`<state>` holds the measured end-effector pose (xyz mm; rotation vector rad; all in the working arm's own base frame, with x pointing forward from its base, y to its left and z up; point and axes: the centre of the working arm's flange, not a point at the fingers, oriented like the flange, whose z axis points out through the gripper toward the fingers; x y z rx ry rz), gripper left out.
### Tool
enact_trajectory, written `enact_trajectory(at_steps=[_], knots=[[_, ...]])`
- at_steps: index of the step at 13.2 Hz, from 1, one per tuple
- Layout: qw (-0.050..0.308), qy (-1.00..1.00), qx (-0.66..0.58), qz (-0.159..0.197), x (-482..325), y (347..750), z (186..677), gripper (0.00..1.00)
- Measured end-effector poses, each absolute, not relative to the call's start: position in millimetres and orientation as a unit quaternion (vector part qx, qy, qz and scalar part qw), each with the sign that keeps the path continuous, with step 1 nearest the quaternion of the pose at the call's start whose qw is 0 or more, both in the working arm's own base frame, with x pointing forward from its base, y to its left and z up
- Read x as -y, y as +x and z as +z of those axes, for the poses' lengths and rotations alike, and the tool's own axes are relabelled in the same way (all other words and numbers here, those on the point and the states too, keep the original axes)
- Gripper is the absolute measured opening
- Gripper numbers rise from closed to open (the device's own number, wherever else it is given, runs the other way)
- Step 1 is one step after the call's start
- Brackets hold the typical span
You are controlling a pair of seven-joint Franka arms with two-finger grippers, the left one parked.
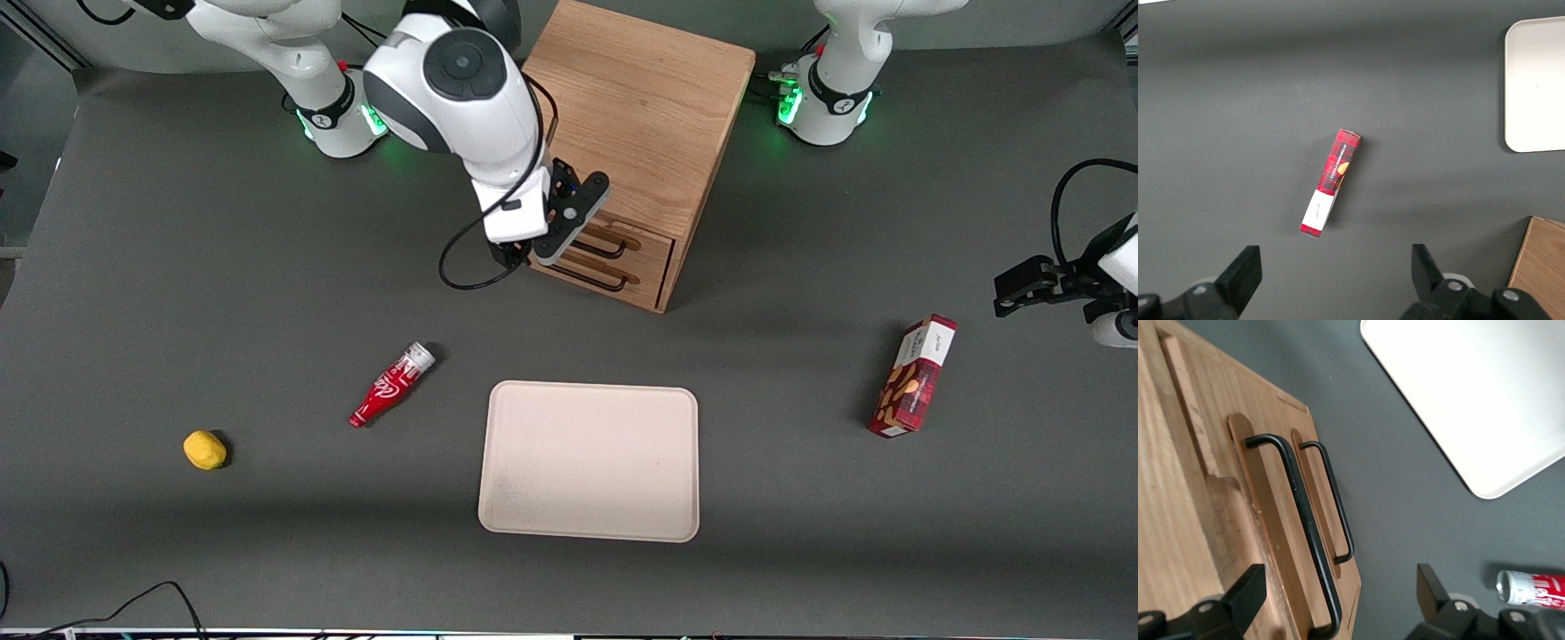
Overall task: Open upper drawer
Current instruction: 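Hook the handle with the right gripper and pull the drawer outward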
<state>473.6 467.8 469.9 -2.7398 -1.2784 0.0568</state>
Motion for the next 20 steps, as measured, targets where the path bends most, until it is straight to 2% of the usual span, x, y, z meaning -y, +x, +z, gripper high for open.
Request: enact_trajectory(at_steps=[4, 11, 17, 20], knots=[[0.074, -0.903, 0.423, 0.027, -473, 481, 437, 1.00], [0.069, -0.894, 0.441, 0.025, -470, 492, 412, 1.00], [0.056, -0.884, 0.464, 0.008, -434, 535, 393, 1.00], [0.046, -0.882, 0.468, -0.009, -408, 566, 399, 1.00]])
